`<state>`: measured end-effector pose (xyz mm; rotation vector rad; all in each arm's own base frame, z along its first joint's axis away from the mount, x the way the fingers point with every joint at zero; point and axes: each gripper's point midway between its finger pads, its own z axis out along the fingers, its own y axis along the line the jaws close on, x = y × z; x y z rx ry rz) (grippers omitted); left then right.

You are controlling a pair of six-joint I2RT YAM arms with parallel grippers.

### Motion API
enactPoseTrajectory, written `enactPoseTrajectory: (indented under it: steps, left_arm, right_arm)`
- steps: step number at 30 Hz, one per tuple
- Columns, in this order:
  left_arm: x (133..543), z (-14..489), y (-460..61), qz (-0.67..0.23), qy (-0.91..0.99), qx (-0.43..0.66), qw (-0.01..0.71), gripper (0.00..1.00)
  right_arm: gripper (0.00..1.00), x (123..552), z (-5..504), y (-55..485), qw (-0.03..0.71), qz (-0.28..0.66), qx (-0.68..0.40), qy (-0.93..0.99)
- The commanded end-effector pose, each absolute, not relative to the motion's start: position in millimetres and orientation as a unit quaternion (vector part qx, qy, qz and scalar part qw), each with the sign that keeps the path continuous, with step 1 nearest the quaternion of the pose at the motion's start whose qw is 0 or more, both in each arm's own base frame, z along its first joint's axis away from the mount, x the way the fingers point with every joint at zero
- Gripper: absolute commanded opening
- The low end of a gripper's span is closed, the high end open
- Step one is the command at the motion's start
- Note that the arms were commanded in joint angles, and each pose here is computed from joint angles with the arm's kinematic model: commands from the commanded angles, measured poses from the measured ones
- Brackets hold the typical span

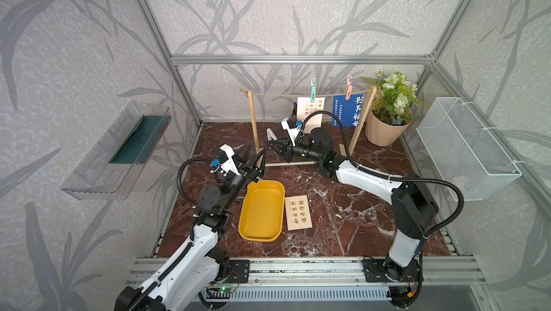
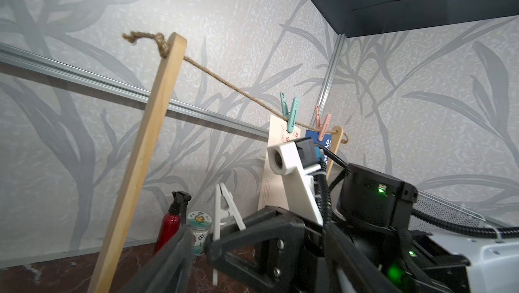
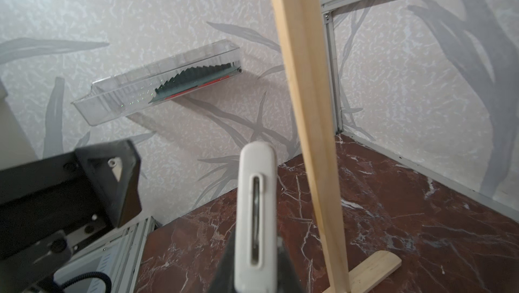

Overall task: Remove the postcards from the strings
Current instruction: Place the clamp in the storage box.

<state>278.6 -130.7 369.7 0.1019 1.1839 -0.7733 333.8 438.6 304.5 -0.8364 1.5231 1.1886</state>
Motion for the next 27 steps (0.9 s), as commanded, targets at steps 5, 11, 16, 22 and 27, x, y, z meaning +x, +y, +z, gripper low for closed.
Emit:
enactPoseTrajectory:
  steps: [5,11,16,22,27]
  left_arm:
    - [283,359,-97,-0.277,0.570,-0.019,0.773,0.75]
    - [290,363,-112,-0.276,0.581,0.020,0.765,0.75]
    - [296,376,-128,-0.286,0.588,0.059,0.754,0.75]
    - [307,390,-141,-0.282,0.592,0.089,0.749,0.75]
    - [324,395,-172,-0.315,0.599,0.148,0.721,0.75]
  right_arm:
    - [0.00,224,223,453,0.380,0.417,-0.498,0.659]
    - [0.01,196,151,450,0.301,0.364,-0.537,0.699]
    - [0.11,177,107,455,0.261,0.305,-0.593,0.698]
    - [0.60,181,84,450,0.253,0.284,-0.594,0.709]
    - [0.84,192,136,444,0.337,0.301,-0.568,0.688]
